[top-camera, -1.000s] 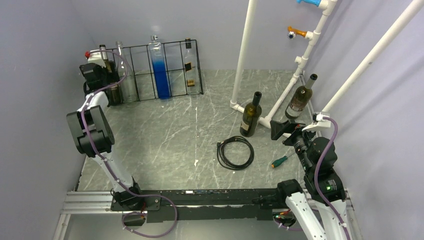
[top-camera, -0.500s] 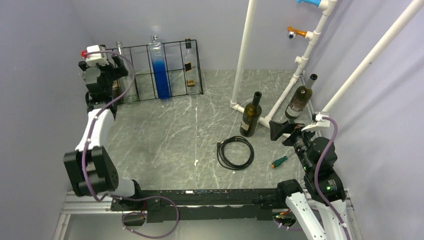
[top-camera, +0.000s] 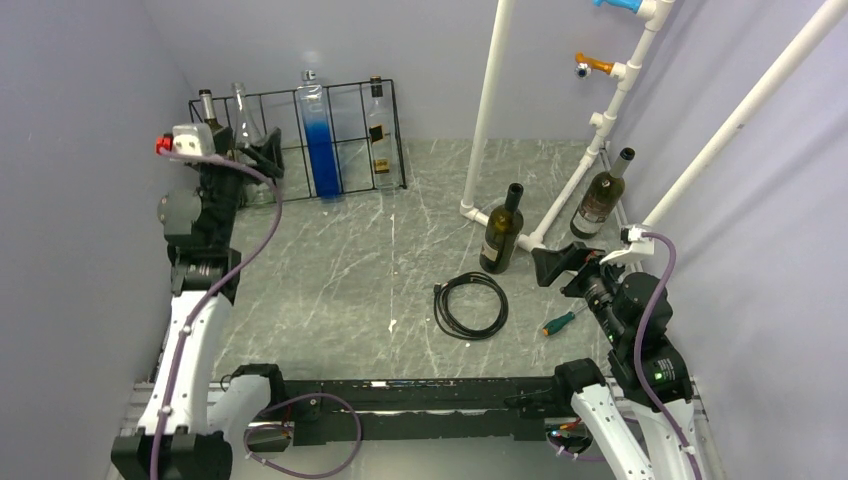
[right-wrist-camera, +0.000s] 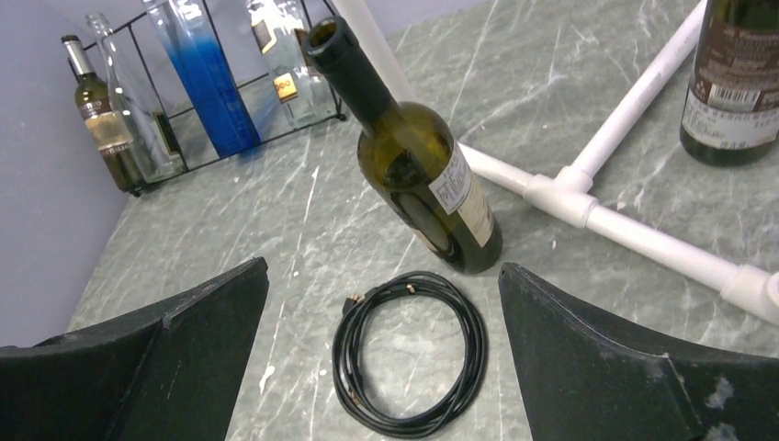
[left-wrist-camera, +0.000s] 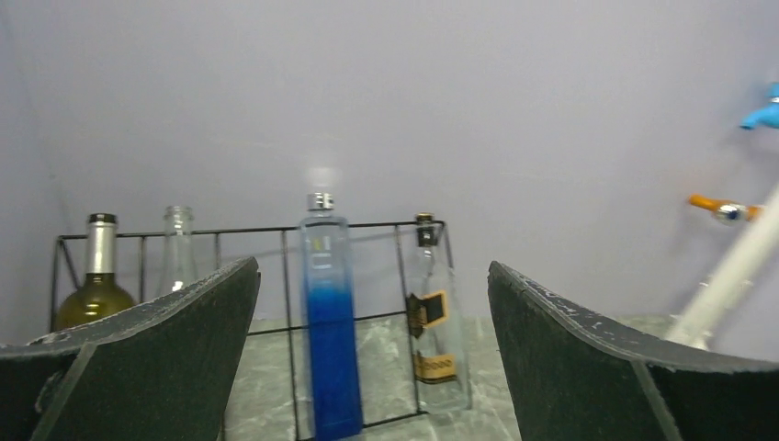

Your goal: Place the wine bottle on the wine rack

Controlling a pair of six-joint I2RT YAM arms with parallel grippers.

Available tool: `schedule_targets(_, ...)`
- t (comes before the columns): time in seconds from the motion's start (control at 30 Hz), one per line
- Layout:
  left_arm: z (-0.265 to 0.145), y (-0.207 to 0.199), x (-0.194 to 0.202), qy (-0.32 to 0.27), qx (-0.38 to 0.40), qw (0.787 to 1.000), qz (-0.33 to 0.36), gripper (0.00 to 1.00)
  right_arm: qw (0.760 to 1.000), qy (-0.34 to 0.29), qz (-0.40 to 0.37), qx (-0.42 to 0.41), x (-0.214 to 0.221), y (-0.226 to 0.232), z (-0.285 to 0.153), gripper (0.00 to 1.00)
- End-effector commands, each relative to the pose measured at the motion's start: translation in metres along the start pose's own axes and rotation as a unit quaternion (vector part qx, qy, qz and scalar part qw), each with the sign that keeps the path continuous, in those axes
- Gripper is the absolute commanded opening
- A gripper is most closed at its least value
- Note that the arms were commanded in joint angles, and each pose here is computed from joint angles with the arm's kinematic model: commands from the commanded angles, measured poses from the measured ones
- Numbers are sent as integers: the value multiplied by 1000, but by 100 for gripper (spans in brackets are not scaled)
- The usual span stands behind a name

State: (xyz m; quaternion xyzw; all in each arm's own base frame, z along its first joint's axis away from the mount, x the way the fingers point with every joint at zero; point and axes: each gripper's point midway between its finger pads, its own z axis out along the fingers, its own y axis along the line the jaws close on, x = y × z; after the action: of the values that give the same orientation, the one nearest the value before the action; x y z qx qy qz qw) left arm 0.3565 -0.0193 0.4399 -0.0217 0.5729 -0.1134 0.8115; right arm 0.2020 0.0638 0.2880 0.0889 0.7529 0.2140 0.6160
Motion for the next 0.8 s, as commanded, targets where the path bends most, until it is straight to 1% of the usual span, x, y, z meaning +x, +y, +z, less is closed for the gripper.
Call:
schedule_targets(0.0,-26,-40,-9,-21,76,996,-37,100,1000,16,22,-3,-2,6,-11,99)
schedule_targets(0.13,-37,-87,17,24,154,987,-28,99,999,20,31,13,-1,2,-20,99)
schedule_targets(0.2,-39,-108,35,55,196,978,-32,99,999,18,32,28,-2,-3,-24,99)
schedule_targets(0.3,-44,-137,58,104,270,954,-74,99,998,21,22,50,-2,-11,-26,99)
schedule_targets(0.33,-45,-142,64,120,284,947,-92,99,998,24,20,60,-2,-14,-26,99)
schedule_targets(0.37,-46,-150,67,132,301,937,-116,99,997,27,16,66,-3,-16,-26,99)
schedule_targets(0.43,-50,-162,71,147,337,921,-131,99,997,34,11,76,-4,-17,-24,99)
schedule_targets(0.5,-51,-166,74,157,343,916,-137,99,996,42,8,82,-5,-18,-18,99)
schedule_targets(0.6,-58,-171,76,147,357,912,-138,99,996,51,5,79,-8,-14,-8,99)
schedule_targets(0.67,-64,-180,79,150,373,907,-128,99,996,56,0,65,-11,-7,1,99)
schedule_targets(0.77,-70,-194,86,169,387,897,-130,99,997,72,-10,36,-14,6,16,99)
